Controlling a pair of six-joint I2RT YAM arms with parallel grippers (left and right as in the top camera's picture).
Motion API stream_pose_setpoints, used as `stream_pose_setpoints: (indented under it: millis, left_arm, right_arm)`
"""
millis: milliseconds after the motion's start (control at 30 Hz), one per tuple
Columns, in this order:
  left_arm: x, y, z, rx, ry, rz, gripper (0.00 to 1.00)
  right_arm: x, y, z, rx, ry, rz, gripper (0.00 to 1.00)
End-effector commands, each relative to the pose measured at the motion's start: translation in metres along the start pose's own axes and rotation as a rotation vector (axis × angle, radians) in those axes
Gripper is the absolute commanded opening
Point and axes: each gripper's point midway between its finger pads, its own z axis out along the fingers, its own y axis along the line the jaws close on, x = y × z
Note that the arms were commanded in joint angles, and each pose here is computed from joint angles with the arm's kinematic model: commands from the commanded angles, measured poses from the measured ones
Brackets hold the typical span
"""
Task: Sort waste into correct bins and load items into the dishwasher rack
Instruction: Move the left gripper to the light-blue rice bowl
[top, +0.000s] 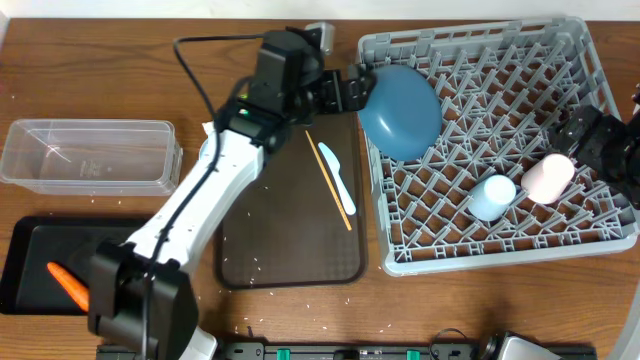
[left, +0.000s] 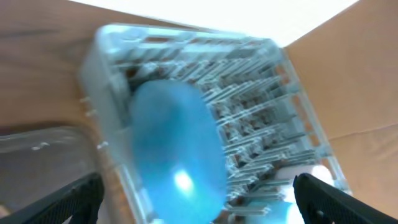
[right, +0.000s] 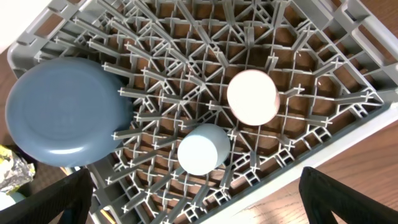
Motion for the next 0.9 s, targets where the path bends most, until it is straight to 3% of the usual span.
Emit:
stream_pose_setpoints:
  millis: [0,67,233,367,533,700,867]
  left_arm:
    - [-0.018,0.026,-0.035,-0.194,-0.073,0.091,0.98]
    - [-0.018,0.04,-0.058,-0.325,-0.082,0.144,0.98]
    - [-0.014,0.044,-0.092,-0.411,-0.039,0.338,0.98]
    - [0.003,0.094,-0.111,-0.607,0.051,0.255,1.0]
    - [0.038,0.148,-0.104,-0.706,0.231,0.155,0.84]
    - [0.065,0.167,-0.089,-0.735,0.352,0.134,0.8]
    - [0.099,0.185,-0.075,-0.768,0.49,0.118,0.55]
  right_arm:
    - [-0.002,-0.004,-0.002,0.009,-0.011,0.0,0.99]
    - [-0.002,-0.004,-0.002,0.009,-0.011,0.0,0.99]
    - [-0.002,-0.003,-0.002,0.007,-0.01,-0.004,0.99]
    - [0.001,-0.003,-0.002,0.009,0.001,-0.003,0.99]
    - [0.002,-0.002,-0.002,0.002,0.007,-0.002,0.99]
    - [0.005,-0.003,-0.002,0.005,0.016,-0.001,0.99]
    - [0.007,-0.004,-0.002,0.01,0.028,0.002,0.99]
